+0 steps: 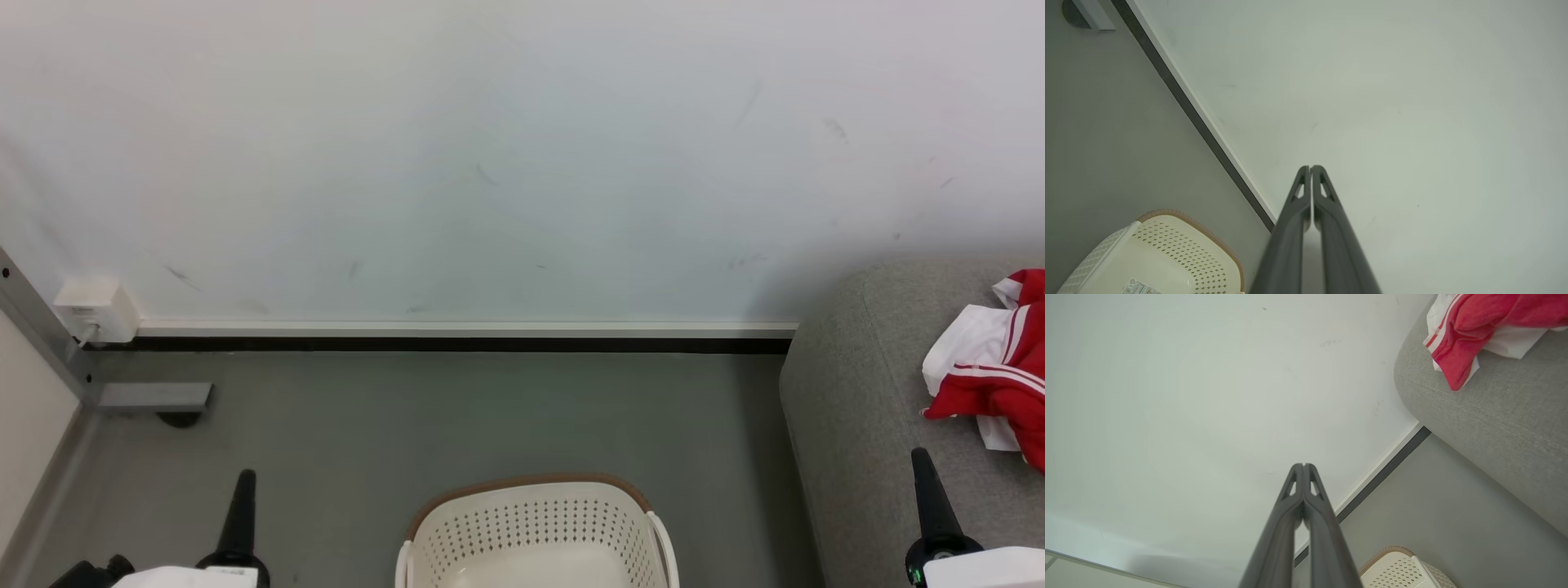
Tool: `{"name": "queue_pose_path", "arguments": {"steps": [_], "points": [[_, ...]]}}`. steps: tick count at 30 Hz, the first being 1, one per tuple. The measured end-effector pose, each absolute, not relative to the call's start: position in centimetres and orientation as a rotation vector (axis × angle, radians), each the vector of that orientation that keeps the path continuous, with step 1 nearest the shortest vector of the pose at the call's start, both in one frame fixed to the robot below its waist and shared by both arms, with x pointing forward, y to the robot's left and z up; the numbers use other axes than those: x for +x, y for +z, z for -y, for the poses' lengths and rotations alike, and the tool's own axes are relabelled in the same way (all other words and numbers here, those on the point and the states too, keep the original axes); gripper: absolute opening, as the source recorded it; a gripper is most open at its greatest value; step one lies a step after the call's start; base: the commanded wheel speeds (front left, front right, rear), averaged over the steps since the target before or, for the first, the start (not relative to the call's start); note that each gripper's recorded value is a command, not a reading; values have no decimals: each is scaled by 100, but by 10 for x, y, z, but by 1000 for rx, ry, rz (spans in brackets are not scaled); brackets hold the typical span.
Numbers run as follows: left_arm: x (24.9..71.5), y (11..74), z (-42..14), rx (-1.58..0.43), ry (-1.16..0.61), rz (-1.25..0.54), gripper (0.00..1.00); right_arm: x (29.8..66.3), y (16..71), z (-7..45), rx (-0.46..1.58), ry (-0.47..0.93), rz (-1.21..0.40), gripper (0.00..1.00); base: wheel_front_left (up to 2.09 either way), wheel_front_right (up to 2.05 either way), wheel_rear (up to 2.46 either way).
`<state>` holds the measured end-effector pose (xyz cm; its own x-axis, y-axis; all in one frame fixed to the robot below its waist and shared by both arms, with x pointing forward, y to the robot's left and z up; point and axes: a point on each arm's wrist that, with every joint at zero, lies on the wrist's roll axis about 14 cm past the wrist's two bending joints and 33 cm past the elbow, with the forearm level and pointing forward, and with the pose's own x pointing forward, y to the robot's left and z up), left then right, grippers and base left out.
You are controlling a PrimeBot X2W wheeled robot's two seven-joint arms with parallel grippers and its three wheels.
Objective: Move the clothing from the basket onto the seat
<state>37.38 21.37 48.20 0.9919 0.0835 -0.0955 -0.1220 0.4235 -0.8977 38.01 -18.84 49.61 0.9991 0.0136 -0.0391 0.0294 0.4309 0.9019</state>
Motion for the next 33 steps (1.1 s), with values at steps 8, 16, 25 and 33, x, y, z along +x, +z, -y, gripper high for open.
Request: {"name": "queue_pose_path", "arguments": {"steps": [8,16,25,33], "points": [[376,485,-211,-1199,111,-37,0,381,496,190,1201,-15,-41,0,0,0,0],[379,488,-209,-1273,95,-31,0,383,498,192,1272,-16,-39,0,0,0,0],[382,493,-207,-1351,79,-24,0,384,500,194,1345,-15,-32,0,0,0,0],[384,496,-205,-1412,58,-19,0,386,502,195,1406,-14,-24,0,0,0,0]]}}
